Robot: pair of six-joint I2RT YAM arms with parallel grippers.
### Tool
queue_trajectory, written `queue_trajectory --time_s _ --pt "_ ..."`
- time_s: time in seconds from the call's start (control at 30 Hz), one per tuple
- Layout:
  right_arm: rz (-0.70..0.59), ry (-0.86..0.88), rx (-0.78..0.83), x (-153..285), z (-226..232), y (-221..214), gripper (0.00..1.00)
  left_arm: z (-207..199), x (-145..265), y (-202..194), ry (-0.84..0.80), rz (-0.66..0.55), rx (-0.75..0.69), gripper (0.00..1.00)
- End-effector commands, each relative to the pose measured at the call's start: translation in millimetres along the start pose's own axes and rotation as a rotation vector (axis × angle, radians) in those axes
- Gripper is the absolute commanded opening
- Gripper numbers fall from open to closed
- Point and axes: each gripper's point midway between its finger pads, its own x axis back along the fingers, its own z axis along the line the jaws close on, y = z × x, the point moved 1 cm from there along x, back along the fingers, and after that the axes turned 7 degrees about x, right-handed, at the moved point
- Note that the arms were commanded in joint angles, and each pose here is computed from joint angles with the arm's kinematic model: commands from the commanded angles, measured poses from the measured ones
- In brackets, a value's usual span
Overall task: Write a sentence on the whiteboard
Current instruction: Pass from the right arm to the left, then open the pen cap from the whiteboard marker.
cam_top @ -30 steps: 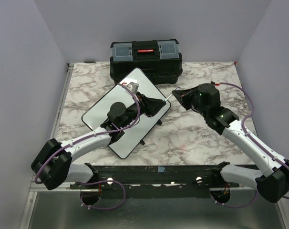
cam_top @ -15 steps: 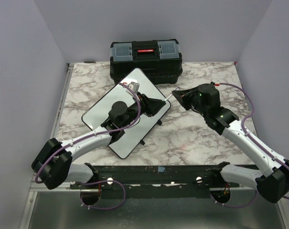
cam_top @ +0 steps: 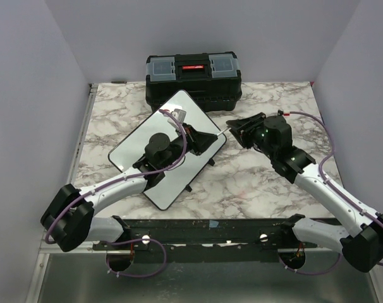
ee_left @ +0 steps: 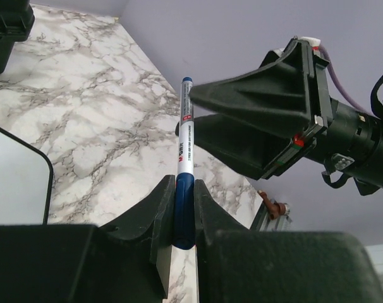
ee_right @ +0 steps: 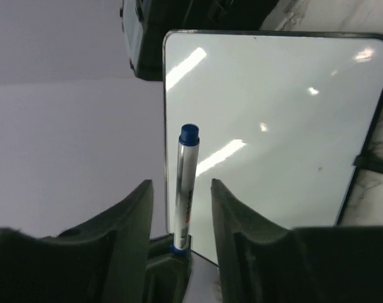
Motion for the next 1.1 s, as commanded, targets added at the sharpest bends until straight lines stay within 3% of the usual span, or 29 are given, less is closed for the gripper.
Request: queue_trajectory --time_s 0.0,0.07,0.1,0.33,0.5,0.73,1.07 --pt "0.019 0.146 0.136 13.4 18.2 -5.0 0.65 -31.2 5.2 15.6 -0.083 0.026 -0.063 0.00" --pt "0.018 0.188 0.202 18.8 20.5 -5.8 0.84 -36.2 10.5 17.0 -0.098 0.049 -0.083 0.00" --pt "0.010 0.245 0.237 23.0 30.0 -5.1 0.86 -38.5 13.4 17.8 -0.107 0.060 -0.091 0.00" --pt "0.066 0.568 0.563 60.6 66.4 -24.3 0.86 -56.7 42.6 28.8 -0.161 0.172 -0.134 0.00" --pt "0.250 0.825 0.723 93.4 92.9 -55.4 0.85 -73.4 71.9 41.8 -0.225 0.248 -0.146 0.00" --pt "0.360 1.012 0.830 121.1 98.9 -74.0 0.85 -100.0 105.3 50.4 -0.259 0.331 -0.209 0.00" --pt "0.475 1.221 0.892 149.0 106.2 -88.4 0.85 -131.6 121.6 53.7 -0.339 0.453 -0.239 0.00"
